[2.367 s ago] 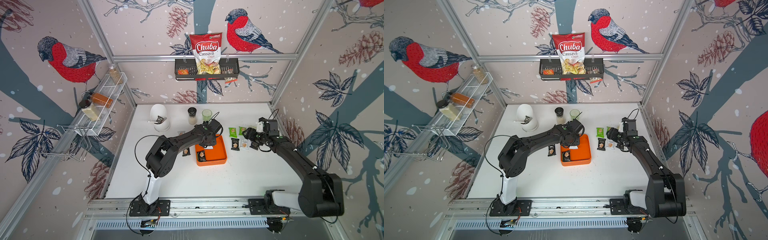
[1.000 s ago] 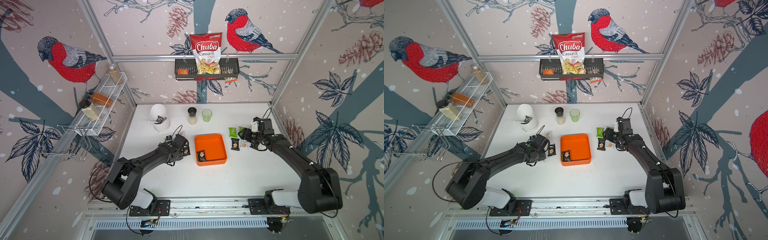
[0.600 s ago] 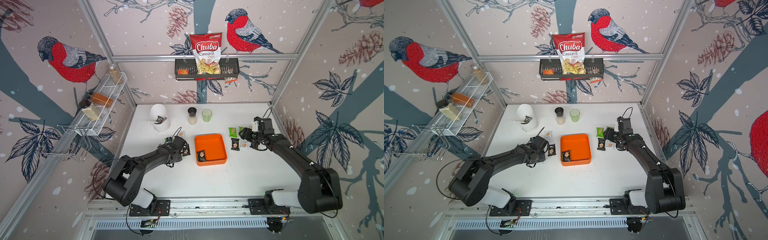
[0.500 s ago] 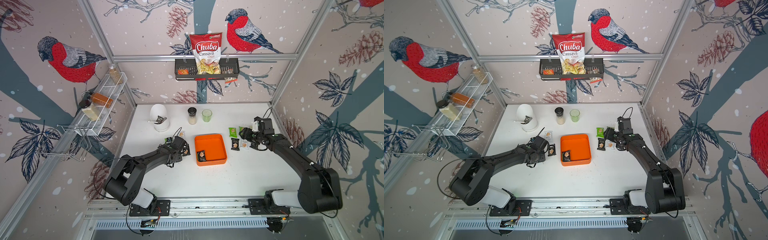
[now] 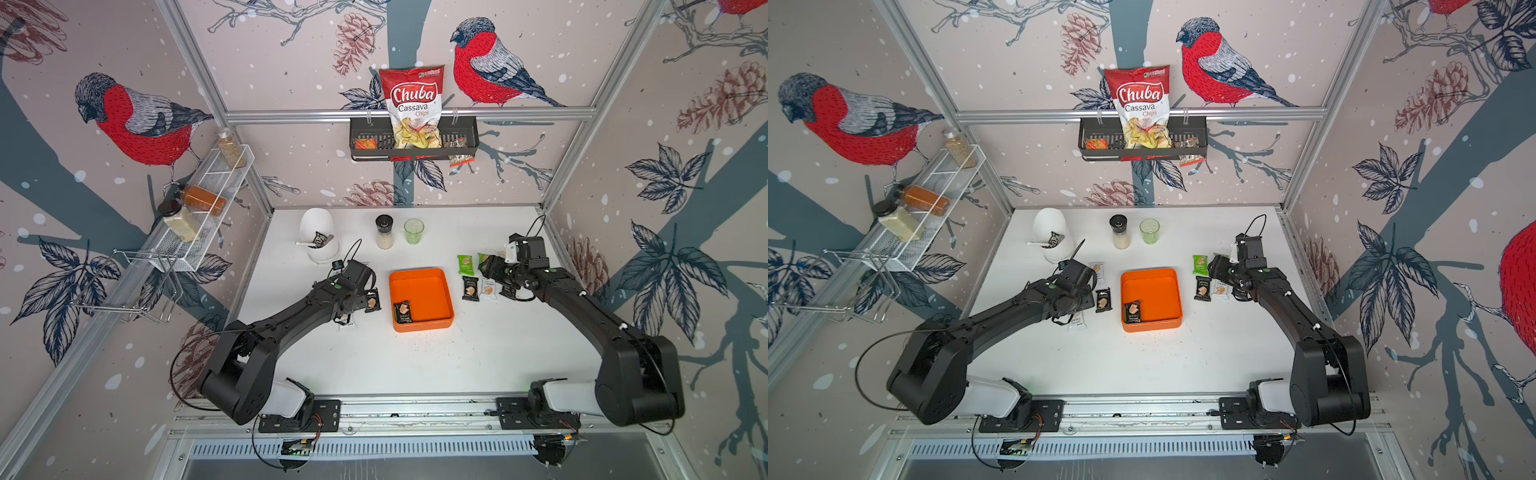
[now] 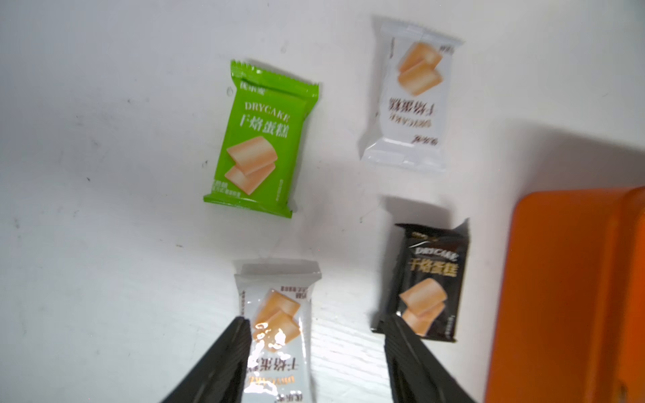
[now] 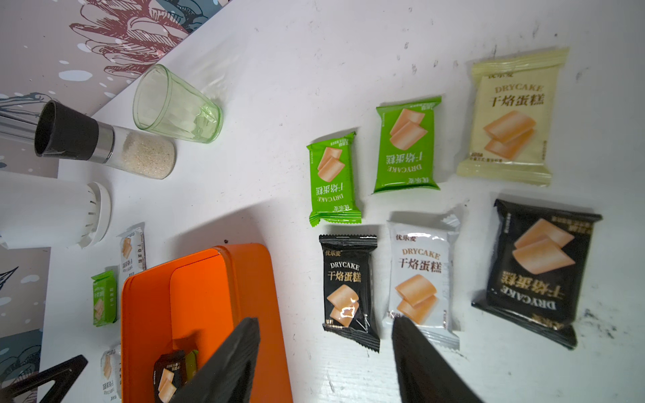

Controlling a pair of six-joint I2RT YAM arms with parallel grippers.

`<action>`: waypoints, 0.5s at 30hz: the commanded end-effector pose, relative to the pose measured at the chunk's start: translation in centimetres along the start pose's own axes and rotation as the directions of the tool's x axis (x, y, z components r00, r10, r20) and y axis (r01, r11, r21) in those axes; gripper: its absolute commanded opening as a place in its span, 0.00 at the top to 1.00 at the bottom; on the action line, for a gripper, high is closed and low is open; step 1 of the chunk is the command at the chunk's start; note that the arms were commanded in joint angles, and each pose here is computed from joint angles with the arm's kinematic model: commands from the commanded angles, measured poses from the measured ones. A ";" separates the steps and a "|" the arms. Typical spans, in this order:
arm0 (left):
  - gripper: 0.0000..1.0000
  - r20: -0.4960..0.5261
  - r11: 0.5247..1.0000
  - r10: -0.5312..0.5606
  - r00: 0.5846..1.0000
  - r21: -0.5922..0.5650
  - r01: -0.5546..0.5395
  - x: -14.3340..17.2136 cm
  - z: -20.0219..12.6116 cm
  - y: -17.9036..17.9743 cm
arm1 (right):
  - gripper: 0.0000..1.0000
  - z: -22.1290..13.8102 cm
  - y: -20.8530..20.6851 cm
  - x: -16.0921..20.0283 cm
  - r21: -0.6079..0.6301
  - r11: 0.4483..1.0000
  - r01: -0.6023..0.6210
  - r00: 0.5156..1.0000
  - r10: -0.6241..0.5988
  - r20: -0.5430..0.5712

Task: Take the cookies out of the storage box
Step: Place the cookie at the center of the board, then pick up the cookie from the storage box.

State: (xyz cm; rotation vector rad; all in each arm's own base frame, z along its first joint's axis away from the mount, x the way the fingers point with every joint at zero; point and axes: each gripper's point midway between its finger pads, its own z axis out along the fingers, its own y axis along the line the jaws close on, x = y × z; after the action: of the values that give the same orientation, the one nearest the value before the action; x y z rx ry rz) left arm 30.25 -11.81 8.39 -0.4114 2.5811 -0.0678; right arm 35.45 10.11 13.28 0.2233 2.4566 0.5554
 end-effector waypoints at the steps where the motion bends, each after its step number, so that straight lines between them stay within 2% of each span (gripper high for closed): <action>1: 0.35 0.001 0.996 -0.058 0.998 0.068 0.058 -0.7 -1.5 -1.6 | 0.34 -0.1 0.0 -0.2 0.001 1.000 0.014 1.000 -0.014 0.006; 6: 0.35 0.005 0.983 -0.077 0.997 0.166 0.076 -1.6 -3.4 -5.2 | 0.34 -0.4 0.0 -0.3 0.000 1.000 0.014 1.000 -0.014 0.013; 10: 0.35 -0.010 0.973 -0.029 1.000 0.228 0.031 -1.4 -4.5 -8.8 | 0.34 -0.4 0.0 -0.2 -0.001 1.000 0.013 1.000 -0.013 0.014; 15: 0.35 -0.067 0.971 0.043 0.997 0.236 -0.026 0.0 -4.3 -11.9 | 0.34 -0.5 0.0 -0.2 -0.006 1.000 0.014 1.000 -0.014 0.019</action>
State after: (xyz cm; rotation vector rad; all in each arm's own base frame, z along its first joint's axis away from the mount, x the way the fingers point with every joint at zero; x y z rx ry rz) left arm 32.16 -22.47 14.26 -0.2970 2.5472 -0.3909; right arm 35.37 9.88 13.68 0.2272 2.4432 0.5560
